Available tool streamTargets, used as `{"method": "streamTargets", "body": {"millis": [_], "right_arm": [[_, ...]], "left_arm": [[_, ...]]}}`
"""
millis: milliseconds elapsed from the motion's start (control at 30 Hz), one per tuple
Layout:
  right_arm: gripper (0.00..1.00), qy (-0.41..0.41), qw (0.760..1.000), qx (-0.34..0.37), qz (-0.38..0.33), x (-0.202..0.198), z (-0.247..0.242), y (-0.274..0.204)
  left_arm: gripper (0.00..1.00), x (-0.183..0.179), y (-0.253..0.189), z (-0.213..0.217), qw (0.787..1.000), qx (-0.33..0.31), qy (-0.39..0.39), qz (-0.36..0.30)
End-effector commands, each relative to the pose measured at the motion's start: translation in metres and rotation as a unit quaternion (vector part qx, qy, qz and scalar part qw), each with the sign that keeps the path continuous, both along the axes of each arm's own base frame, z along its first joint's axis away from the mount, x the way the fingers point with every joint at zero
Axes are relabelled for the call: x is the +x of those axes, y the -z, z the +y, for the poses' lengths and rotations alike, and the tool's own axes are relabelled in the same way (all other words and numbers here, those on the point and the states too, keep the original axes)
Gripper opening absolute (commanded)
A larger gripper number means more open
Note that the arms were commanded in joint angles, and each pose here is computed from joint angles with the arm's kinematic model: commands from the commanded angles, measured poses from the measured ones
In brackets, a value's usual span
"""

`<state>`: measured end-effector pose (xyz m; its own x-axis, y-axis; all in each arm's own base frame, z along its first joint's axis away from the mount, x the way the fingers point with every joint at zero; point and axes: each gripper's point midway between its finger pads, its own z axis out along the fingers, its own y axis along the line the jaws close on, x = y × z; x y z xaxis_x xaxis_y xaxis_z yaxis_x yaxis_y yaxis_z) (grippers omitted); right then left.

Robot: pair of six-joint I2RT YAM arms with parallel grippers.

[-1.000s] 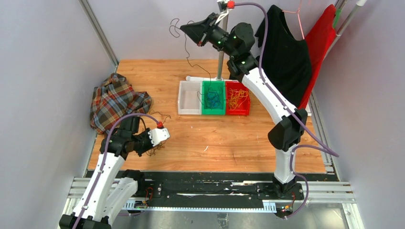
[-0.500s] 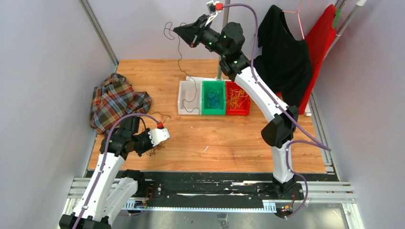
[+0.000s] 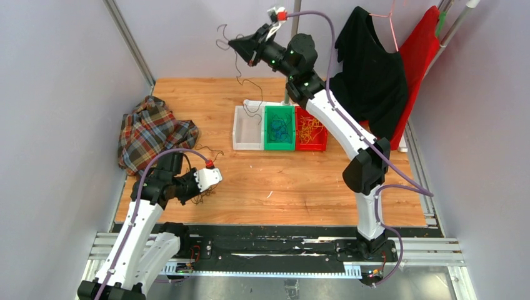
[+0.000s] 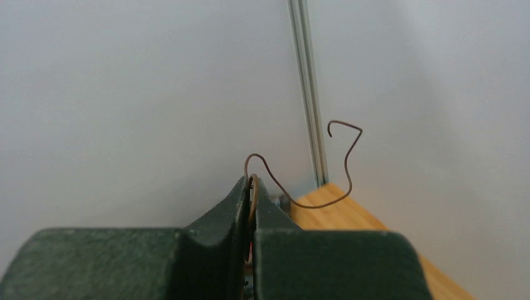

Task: Untangle the cables

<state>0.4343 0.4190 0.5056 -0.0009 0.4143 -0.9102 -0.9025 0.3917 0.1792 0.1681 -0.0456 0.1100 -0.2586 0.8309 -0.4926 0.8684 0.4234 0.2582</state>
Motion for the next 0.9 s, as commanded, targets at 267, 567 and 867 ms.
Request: {"method": "streamTargets", "body": {"millis": [267,567,867], "right_arm": [[0.01,0.049,0.987,-0.140,0.057,0.016,0.004,0.157],[0.01,0.069,0.973,-0.199,0.098,-0.011,-0.015,0.216],[0.01,0.047,0.953,-0.264,0.143,-0.024,-0.011,0.273]], "left_arm": [[0.01,0.000,-0.001,-0.004,1.000,-0.014,-0.002,-0.002],[0.01,0.000,-0.002,-0.007,1.000,-0.022,0.001,-0.001],[0.01,-0.002,-0.006,-0.006,1.000,-0.025,-0.001,-0.011]]}}
